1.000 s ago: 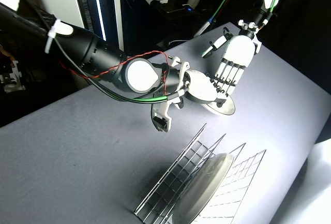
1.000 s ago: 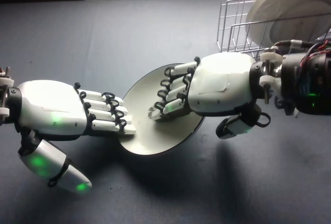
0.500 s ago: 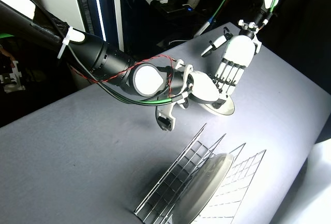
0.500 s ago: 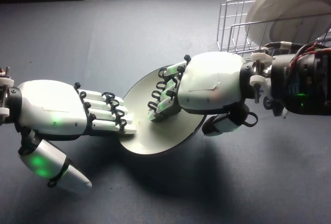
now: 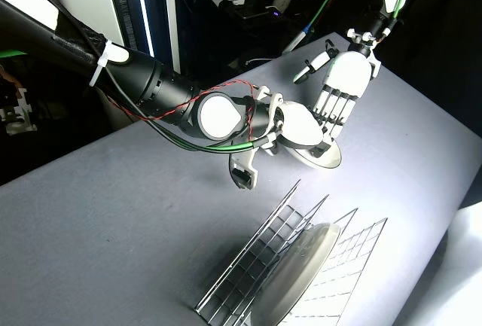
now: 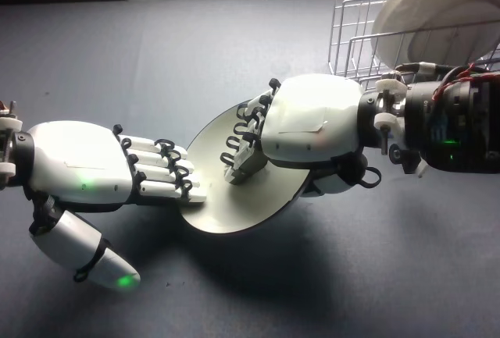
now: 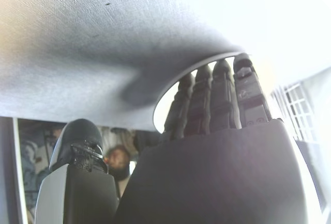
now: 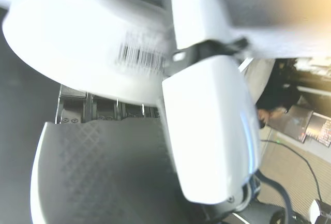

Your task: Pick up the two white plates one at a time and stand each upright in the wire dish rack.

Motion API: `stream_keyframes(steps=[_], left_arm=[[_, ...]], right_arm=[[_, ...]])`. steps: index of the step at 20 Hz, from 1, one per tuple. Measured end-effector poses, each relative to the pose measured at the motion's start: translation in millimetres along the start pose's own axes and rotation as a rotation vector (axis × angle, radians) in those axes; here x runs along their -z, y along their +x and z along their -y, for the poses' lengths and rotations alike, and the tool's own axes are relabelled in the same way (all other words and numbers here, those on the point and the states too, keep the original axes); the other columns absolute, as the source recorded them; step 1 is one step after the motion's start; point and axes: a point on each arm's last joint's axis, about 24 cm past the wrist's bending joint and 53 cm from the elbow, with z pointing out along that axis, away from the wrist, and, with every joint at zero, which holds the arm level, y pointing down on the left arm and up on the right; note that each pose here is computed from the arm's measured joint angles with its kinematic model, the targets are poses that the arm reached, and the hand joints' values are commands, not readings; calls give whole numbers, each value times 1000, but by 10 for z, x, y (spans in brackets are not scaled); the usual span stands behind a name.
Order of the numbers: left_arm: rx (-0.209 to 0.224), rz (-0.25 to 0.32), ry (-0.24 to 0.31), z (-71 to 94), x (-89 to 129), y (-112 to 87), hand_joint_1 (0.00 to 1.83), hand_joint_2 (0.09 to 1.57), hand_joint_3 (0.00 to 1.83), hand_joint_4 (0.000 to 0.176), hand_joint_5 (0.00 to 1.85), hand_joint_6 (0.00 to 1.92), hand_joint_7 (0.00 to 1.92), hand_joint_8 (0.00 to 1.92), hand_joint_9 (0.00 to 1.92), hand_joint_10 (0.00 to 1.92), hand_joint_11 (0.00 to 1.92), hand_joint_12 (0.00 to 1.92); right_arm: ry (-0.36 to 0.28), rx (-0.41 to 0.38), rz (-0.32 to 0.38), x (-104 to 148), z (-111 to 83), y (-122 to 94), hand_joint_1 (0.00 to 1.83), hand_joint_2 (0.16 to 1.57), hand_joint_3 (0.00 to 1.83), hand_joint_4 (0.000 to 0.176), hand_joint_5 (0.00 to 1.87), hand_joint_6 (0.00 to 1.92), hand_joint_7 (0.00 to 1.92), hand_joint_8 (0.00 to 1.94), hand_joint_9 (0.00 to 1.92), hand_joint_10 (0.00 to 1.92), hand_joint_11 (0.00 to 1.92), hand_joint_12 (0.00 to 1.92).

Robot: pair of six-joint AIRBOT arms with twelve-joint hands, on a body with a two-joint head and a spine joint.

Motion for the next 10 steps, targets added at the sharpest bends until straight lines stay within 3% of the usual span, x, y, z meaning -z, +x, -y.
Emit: stream_keyframes(steps=[1, 2, 3, 6, 10], left_arm=[[0, 0, 0, 0, 2, 0, 0, 1127, 3, 0, 60, 7, 15, 6, 0, 0, 0, 0], [0, 0, 0, 1, 0, 1, 0, 1122, 1, 0, 74, 12, 31, 12, 2, 1, 0, 0], [2, 0, 0, -5, 4, -2, 0, 1116, 0, 0, 62, 6, 21, 7, 0, 0, 0, 0], [3, 0, -1, -6, 5, -1, 0, 1118, 0, 0, 75, 8, 31, 7, 0, 0, 0, 0], [-2, 3, 2, 1, 9, -29, 0, 1117, 0, 0, 81, 8, 36, 7, 0, 0, 0, 0]], right_arm=[[2, 0, 0, 1, 8, -2, 1361, 1097, 0, 0, 929, 1019, 1078, 725, 972, 858, 810, 759], [-6, 3, 4, 4, -5, -12, 1470, 1076, 0, 0, 989, 914, 1068, 731, 1060, 859, 762, 1329], [-17, 5, 7, 4, -28, -20, 1493, 1064, 0, 0, 1027, 849, 1079, 704, 1108, 812, 773, 1423], [-31, 3, 12, -2, -65, -29, 1503, 1041, 0, 0, 1046, 796, 1147, 613, 1148, 685, 870, 1393], [-37, 3, 12, -5, -81, -28, 1502, 1044, 0, 0, 1055, 753, 1157, 598, 1139, 731, 842, 1435]])
